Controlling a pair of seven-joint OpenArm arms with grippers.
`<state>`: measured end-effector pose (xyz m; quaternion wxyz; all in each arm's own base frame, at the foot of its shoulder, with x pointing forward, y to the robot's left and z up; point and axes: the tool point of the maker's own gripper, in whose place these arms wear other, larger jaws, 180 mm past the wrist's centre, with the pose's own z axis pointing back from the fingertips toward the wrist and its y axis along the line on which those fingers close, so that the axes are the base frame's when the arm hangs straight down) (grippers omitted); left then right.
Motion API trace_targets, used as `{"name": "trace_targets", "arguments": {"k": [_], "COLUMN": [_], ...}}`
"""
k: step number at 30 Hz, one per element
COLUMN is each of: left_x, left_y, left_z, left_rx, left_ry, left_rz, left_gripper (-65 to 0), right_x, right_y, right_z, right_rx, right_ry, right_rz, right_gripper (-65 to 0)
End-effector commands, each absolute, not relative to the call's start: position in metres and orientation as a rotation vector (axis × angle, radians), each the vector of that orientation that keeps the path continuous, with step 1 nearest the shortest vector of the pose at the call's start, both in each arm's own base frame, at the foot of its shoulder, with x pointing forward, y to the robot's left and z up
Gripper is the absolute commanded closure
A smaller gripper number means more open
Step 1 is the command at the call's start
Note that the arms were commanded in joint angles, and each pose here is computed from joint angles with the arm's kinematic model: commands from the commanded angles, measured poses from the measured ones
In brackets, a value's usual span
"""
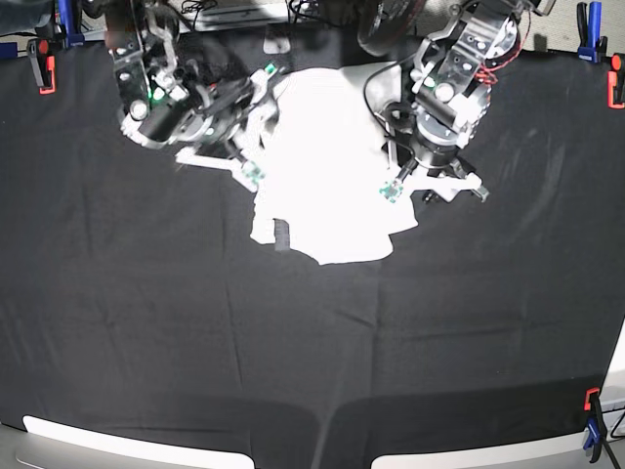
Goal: Layout the t-shirt on the table in an organized manner, then fold the t-shirt properly
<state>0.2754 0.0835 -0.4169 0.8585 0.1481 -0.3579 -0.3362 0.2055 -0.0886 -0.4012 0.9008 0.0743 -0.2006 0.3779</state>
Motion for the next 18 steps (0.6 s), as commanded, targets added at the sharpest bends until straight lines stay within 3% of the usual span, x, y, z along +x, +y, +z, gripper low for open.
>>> {"name": "trace_targets", "arguments": {"k": [1,4,10,18], "left_x": [0.282,0.29,0.284,0.264], "left_y": [0.101,0.121,0.117,0.14], "left_z": [-0.407,-0.377,-0.317,-0.318], "left_rx": [0.398,0.516,0.437,0.322], "left_ry": [-0.767,-0.866,-1.027,-0.974], "left_rz": [-0.653,-0.507,-0.467,-0.45], "left_gripper": [-26.6,-26.6,-26.6,-26.6], "right_x": [0.213,0.218,0.232,0.206], "right_y": [-0.093,-0.111,-0.143,-0.171], "right_z": [-0.394,-0.395,-0.379,-0.362], "right_rx": [0.131,0.062,0.004,0.105], "right_ry": [-0.445,-0.439,-0.488,-0.534], "right_rz": [0.778,0.739,0.638,0.518], "right_gripper": [-24.2,-24.2,-24.2,-24.2]}}
